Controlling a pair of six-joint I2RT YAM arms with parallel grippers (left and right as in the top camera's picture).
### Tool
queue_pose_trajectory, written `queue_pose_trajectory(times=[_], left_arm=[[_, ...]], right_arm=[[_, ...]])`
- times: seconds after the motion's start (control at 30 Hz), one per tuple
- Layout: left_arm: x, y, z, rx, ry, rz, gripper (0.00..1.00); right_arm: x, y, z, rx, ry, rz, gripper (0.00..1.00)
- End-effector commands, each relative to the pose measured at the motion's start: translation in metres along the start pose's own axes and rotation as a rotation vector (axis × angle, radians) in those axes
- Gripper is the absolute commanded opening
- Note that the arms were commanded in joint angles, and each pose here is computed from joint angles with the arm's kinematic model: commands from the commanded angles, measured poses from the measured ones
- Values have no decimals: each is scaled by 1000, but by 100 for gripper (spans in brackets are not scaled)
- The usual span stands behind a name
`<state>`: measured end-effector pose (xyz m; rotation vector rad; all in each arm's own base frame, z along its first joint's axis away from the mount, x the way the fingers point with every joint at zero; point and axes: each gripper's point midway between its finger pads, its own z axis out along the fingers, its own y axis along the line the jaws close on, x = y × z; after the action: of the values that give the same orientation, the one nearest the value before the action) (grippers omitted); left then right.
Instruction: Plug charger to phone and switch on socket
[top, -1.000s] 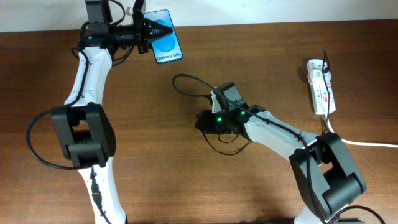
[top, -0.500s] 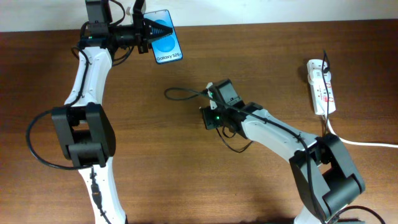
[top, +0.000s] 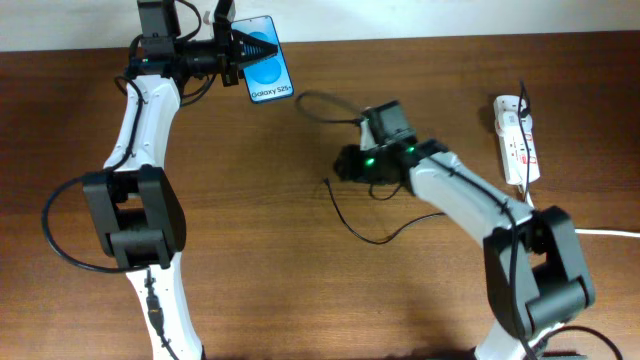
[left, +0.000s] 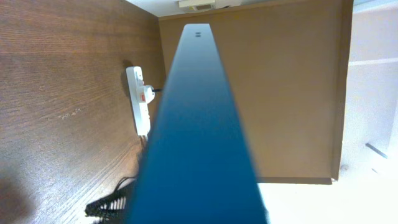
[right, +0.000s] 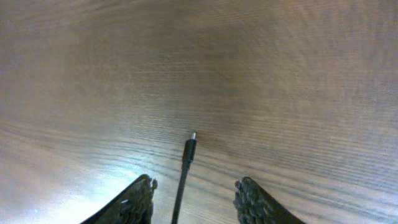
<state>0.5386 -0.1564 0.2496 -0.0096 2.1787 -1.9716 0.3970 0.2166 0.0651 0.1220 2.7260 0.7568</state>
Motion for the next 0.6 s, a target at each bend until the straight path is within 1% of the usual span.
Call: queue_pose_trajectory(times=[0.0, 0.1, 0.17, 0.23, 0.3, 0.4, 0.5, 0.57], left_arm=[[3, -26, -3, 28, 18, 55, 0], [3, -26, -3, 29, 19, 54, 0], [3, -26, -3, 29, 19, 55, 0], [5, -27, -3, 37, 28, 54, 0], [7, -29, -3, 46, 39, 54, 0], [7, -29, -3, 45, 38, 54, 0], [7, -29, -3, 46, 39, 54, 0], [7, -29, -3, 46, 39, 54, 0]], right_arm=[[19, 7, 17, -172, 188, 268, 41], [38, 7, 37, -245, 305, 314, 39], [44, 9, 41, -279, 345, 323, 36], [39, 17, 41, -328, 338, 304, 29], [36, 19, 41, -340, 331, 317, 25], [35, 19, 42, -338, 326, 319, 20], [35, 13, 49, -316, 314, 320, 19], [39, 9, 58, -316, 331, 330, 16]])
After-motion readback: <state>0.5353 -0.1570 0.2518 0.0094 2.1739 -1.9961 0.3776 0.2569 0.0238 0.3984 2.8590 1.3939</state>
